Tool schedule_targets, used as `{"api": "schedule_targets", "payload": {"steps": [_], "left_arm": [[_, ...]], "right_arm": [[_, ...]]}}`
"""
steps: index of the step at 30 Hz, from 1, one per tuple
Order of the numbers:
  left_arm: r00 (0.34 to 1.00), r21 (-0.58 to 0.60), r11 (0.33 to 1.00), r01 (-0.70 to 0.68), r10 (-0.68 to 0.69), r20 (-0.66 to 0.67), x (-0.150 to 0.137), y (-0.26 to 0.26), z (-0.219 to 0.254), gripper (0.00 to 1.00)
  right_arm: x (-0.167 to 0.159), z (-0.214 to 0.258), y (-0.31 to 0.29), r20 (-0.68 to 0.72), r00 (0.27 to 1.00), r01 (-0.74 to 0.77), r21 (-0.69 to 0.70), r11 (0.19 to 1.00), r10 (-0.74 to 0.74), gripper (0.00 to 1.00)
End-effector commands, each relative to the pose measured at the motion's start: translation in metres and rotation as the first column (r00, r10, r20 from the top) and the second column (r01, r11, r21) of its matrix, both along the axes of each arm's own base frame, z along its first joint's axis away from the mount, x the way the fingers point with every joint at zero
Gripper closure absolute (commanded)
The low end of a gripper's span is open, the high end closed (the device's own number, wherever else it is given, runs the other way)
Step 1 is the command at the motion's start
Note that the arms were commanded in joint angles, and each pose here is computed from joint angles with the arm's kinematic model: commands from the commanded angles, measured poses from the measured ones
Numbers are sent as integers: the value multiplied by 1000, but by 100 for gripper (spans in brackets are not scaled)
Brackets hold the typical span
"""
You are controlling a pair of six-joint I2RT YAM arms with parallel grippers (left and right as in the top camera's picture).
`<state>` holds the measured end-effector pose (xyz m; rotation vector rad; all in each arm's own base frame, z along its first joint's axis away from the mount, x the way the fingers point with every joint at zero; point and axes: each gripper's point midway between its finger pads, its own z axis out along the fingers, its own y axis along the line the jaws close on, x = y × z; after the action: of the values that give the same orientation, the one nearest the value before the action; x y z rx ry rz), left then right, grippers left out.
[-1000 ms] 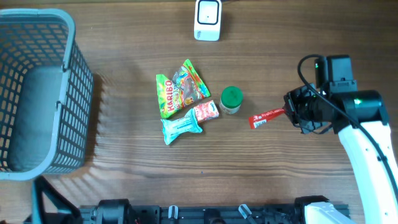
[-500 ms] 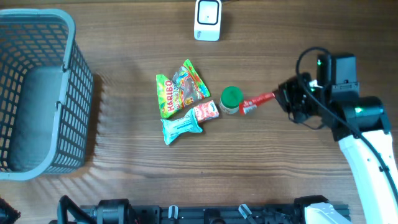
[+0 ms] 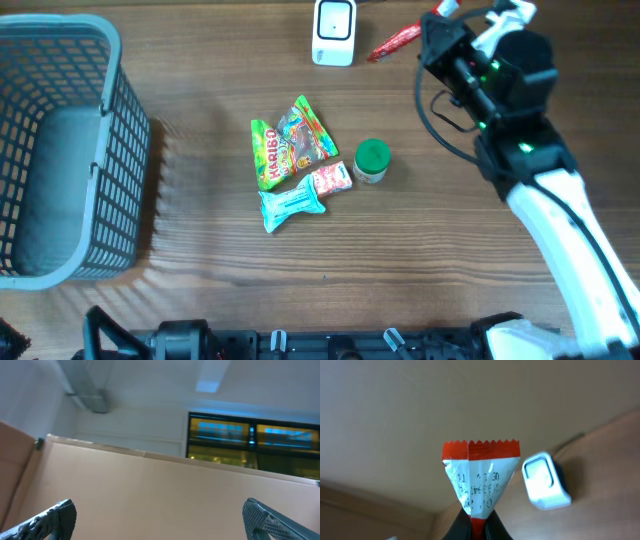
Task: Scan the item barcode
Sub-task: 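Lift the red tube with the right gripper up to the scanner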
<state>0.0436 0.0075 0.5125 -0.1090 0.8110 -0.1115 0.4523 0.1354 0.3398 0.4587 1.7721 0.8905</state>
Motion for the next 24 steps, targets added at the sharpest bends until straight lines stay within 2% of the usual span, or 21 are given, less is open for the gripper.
{"api": "schedule_targets", "payload": {"steps": [1, 3, 6, 11, 15, 24], "left_arm": [[991, -129, 983, -132, 132, -8, -4, 31, -5, 0], [978, -199, 957, -210, 208, -27, -7, 49, -10, 0], [946, -262, 909, -323, 301, -122, -2, 70, -29, 0], [924, -250, 896, -367, 320, -209, 7, 75, -47, 0], [912, -228, 894, -385, 331, -243, 11, 75, -53, 0], [883, -204, 886, -417, 342, -321, 18, 78, -70, 0]], "right_arm": [[38, -30, 30, 116, 983, -125, -155, 980, 143, 96], [53, -30, 52, 245, 938, -206, -168, 964, 243, 95], [81, -51, 56, 359, 907, -172, -155, 973, 218, 95], [98, -89, 56, 427, 875, -190, -130, 973, 228, 96], [104, -103, 63, 508, 808, -257, -152, 954, 299, 96], [157, -124, 86, 571, 740, -318, -169, 933, 355, 96]]}}
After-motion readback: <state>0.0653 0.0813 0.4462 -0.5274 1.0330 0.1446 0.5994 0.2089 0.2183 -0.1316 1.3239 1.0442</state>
